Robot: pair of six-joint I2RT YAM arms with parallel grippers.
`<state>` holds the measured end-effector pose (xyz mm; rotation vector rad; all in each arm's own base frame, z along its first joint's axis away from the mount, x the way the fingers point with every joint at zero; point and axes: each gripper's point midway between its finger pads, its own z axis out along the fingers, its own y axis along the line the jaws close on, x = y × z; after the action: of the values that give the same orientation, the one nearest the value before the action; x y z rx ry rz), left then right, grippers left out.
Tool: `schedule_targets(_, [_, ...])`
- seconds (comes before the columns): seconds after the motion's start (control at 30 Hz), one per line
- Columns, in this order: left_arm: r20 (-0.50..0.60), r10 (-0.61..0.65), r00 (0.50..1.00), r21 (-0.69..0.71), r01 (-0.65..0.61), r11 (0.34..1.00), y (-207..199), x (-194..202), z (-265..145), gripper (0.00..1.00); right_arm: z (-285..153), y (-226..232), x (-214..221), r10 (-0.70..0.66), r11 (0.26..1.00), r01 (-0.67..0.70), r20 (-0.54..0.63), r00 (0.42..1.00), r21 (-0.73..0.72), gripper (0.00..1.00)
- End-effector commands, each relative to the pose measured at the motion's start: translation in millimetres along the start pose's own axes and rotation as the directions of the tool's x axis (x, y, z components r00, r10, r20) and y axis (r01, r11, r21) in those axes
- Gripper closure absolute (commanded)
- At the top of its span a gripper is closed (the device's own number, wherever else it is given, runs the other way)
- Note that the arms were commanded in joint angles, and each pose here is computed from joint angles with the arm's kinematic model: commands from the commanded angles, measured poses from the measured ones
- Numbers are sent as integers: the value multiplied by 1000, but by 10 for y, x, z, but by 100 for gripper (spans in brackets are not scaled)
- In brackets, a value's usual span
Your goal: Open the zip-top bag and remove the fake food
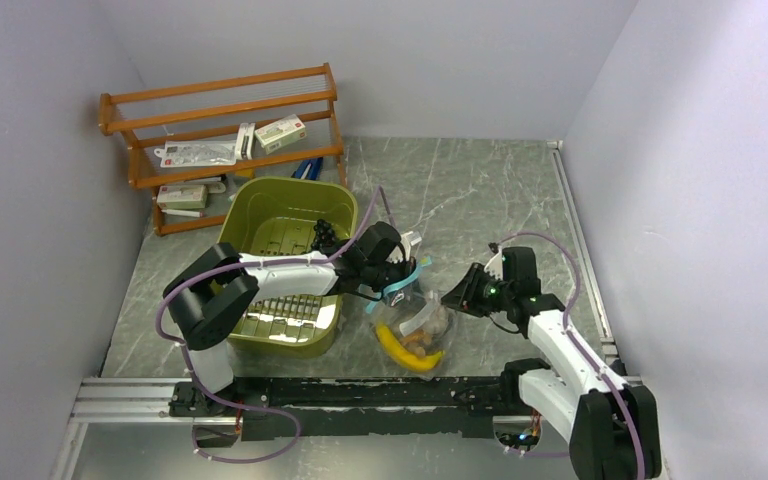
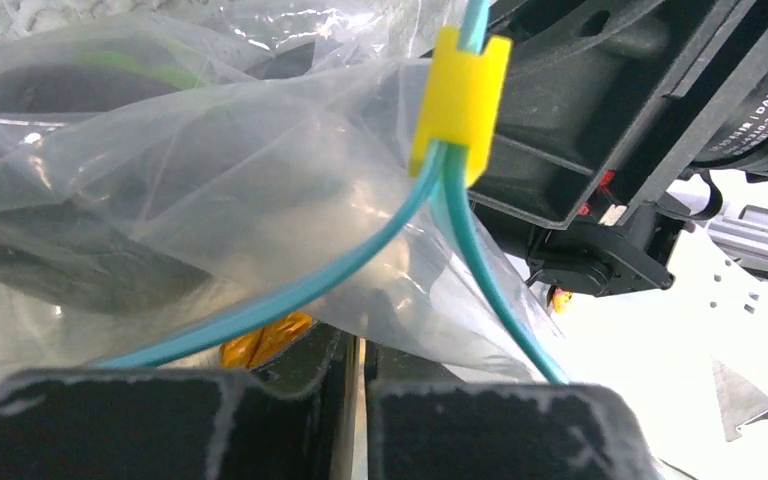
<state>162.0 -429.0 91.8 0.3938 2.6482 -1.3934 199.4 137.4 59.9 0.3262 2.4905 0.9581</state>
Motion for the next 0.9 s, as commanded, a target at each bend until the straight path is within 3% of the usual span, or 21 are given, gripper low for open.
schedule_targets(0.0, [29, 35, 999, -21, -35, 999, 3, -51, -4, 92, -70, -27, 94, 6, 1000, -5, -28, 1000, 30, 76])
schedule_targets(0.1, [51, 47, 998, -60, -44, 997, 42, -87, -51, 93, -122, -45, 55, 8, 998, -7, -15, 1000, 68, 75])
schedule_targets(0.2, [65, 71, 995, -88, -65, 994, 36, -123, -112, 93, -234, -193, -56, 16, 979, -24, 42, 999, 201, 66])
schedule_targets(0.43, [64, 86, 994, -107, -79, 991, 52, -108, -155, 92, -395, -166, -214, 61, 963, -96, 145, 988, 253, 44])
schedule_targets(0.5, [57, 85, 995, -90, -80, 993, 40, -95, -143, 70, -389, -181, -204, 60, 963, -96, 147, 987, 252, 36])
schedule_targets(0.57, [44, 78, 996, -61, -76, 995, 6, -62, -118, 54, -328, -170, -134, 57, 971, -80, 107, 993, 225, 38])
schedule_targets(0.67, [39, 68, 997, 6, -68, 998, -93, -39, -105, 34, -218, -47, -35, 46, 991, -50, 36, 998, 123, 53])
schedule_targets(0.87, [12, 46, 999, 38, -46, 998, -104, 27, -70, 23, -191, 120, 50, 10, 1000, -10, -11, 1000, 5, 68])
